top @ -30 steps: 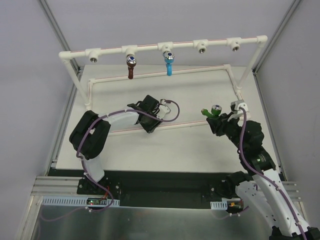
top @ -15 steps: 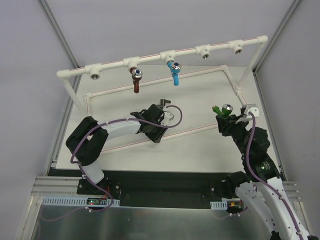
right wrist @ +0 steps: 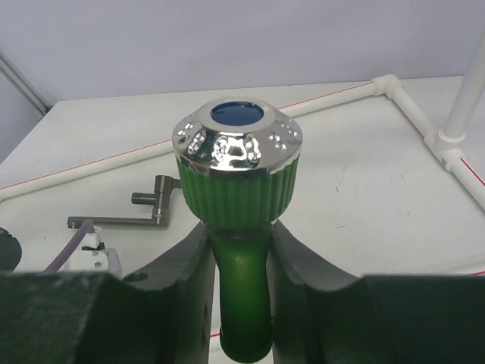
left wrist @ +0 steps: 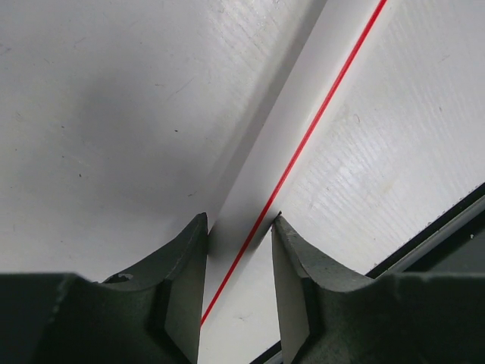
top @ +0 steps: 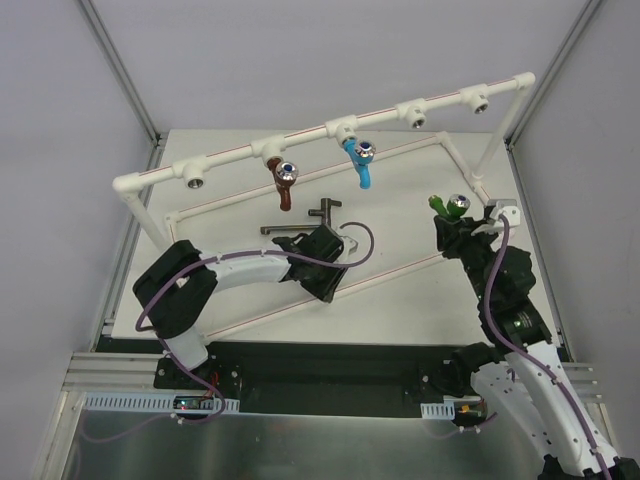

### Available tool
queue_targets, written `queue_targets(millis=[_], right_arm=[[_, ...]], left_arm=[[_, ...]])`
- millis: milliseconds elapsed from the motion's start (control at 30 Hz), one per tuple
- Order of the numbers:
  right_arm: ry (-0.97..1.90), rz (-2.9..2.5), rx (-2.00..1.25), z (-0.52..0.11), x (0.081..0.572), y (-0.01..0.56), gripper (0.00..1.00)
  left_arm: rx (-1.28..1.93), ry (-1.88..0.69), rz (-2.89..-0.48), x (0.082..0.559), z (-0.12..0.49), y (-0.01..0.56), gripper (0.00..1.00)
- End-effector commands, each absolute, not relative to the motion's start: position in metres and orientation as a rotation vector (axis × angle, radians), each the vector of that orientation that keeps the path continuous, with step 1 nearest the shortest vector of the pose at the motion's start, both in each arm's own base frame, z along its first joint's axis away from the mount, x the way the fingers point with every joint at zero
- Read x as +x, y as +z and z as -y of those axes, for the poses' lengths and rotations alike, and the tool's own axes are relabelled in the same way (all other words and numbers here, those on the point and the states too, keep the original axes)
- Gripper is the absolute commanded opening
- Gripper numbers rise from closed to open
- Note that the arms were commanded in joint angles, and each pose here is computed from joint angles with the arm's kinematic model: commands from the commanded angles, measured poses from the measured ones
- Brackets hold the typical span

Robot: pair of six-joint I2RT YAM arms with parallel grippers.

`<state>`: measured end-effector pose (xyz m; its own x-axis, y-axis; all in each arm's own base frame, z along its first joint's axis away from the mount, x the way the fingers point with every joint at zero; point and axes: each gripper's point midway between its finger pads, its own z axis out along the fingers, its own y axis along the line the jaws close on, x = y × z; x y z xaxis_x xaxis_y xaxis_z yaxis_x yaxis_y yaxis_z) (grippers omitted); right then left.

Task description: Install the water faucets

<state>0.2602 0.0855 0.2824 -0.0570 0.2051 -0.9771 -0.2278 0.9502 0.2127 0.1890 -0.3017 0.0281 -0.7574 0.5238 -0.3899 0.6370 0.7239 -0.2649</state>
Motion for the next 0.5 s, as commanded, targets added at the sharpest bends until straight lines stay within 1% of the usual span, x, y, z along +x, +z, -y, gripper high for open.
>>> queue_targets(millis=[0,100,133,233,267,333,367,433,467], right_arm=[[0.395,-1.416,-0.028,-0.090,0.264,0.343,0.02],[0.378,-1.398,-0.041,-0.090,0.266,0.353,0.02],[0.376,-1.398,-0.043,-0.090,0.266,0.354,0.02],[0.365,-1.392,-0.047,-0.089,0.267,0.359,0.02],[0.360,-1.397,-0.051,-0.088,0.266,0.359,0.02],[0.356,-1.404,-0.056,-0.088,0.266,0.360,0.02],[0.354,-1.402,-0.058,-0.088,0.265,0.361,0.02],[0.342,-1.409,-0.060,-0.086,0.264,0.360,0.02],[0.340,-1.412,-0.061,-0.086,0.264,0.360,0.02]], left_arm=[[0.847,-0.558,-2.679,0.174,0.300,0.040,0.18],[0.874,-0.531,-2.632,0.173,0.301,0.045,0.27],[0.882,-0.530,-2.610,0.174,0.302,0.047,0.36],[0.904,-0.541,-2.526,0.175,0.302,0.063,0.48],[0.902,-0.547,-2.483,0.176,0.301,0.074,0.55],[0.937,-0.558,-2.422,0.174,0.301,0.084,0.63],[0.936,-0.587,-2.364,0.174,0.303,0.100,0.69],[0.985,-0.601,-2.284,0.171,0.303,0.116,0.72],[0.988,-0.630,-2.216,0.170,0.303,0.136,0.74]])
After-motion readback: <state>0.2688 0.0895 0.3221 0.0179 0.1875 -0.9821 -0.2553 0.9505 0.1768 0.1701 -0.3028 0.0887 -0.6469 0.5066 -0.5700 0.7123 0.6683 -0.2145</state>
